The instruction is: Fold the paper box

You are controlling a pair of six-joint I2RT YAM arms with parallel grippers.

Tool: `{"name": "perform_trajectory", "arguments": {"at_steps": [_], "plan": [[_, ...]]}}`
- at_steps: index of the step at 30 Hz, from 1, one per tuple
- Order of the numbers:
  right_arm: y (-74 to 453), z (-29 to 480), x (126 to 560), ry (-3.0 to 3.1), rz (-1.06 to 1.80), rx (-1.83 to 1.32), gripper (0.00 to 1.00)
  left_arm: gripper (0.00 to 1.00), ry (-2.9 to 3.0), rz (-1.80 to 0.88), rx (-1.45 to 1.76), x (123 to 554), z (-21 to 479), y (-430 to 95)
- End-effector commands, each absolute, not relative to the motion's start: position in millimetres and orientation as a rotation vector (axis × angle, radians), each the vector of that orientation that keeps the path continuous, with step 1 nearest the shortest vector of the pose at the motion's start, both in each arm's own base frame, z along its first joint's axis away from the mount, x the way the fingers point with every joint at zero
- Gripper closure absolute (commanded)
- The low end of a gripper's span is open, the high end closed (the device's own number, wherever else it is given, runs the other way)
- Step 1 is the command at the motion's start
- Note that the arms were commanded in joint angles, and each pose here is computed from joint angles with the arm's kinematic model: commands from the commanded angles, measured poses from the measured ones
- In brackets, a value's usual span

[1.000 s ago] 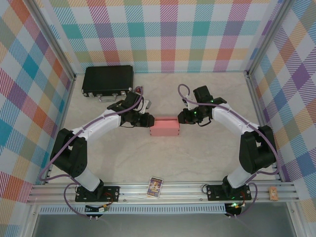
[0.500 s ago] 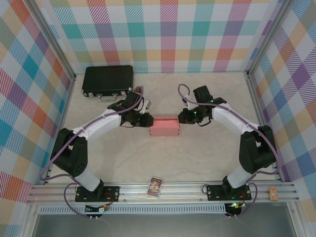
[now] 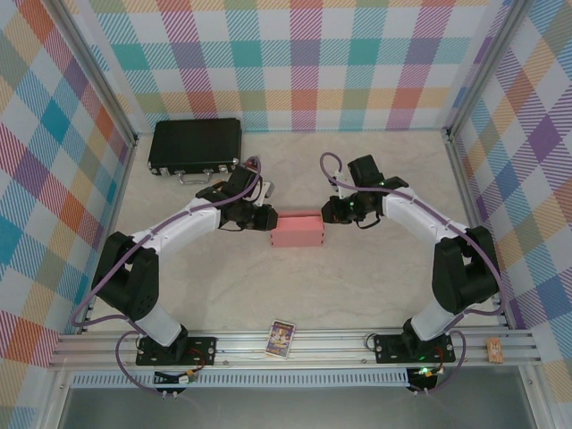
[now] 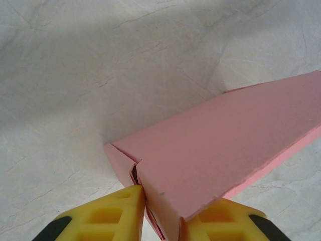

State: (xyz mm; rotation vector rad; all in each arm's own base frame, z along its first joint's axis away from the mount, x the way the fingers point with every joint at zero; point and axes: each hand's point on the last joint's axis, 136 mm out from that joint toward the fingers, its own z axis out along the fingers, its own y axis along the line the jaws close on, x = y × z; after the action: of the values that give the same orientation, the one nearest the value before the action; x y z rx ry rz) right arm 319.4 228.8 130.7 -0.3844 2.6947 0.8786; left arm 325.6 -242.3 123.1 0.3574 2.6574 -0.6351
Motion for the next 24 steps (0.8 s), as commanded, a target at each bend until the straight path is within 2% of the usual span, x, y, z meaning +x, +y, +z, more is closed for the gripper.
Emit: {"name": "perform_trajectory", "arguments": {"at_steps": [1, 7, 15, 24], "plan": [[228.9, 104.5, 291.0, 2.817, 0.833, -0.440, 0.87, 0.76, 2.742, -0.601, 0.409, 307.9, 105.0, -242.9], [224.2, 97.1, 287.5, 2.849, 0.749, -0.473, 0.87, 0.76, 2.743, -0.594, 0.411, 307.7, 104.9, -242.6], [237.4, 113.5, 287.5, 2.787, 0.864, -0.486, 0.87, 0.76, 2.743, -0.591, 0.419, 308.0, 104.0, -243.6], [225.1, 98.5, 282.1, 2.838, 0.755, -0.493, 0.88, 0.76, 2.735, -0.568, 0.454, 304.9, 104.5, -243.4]]}}
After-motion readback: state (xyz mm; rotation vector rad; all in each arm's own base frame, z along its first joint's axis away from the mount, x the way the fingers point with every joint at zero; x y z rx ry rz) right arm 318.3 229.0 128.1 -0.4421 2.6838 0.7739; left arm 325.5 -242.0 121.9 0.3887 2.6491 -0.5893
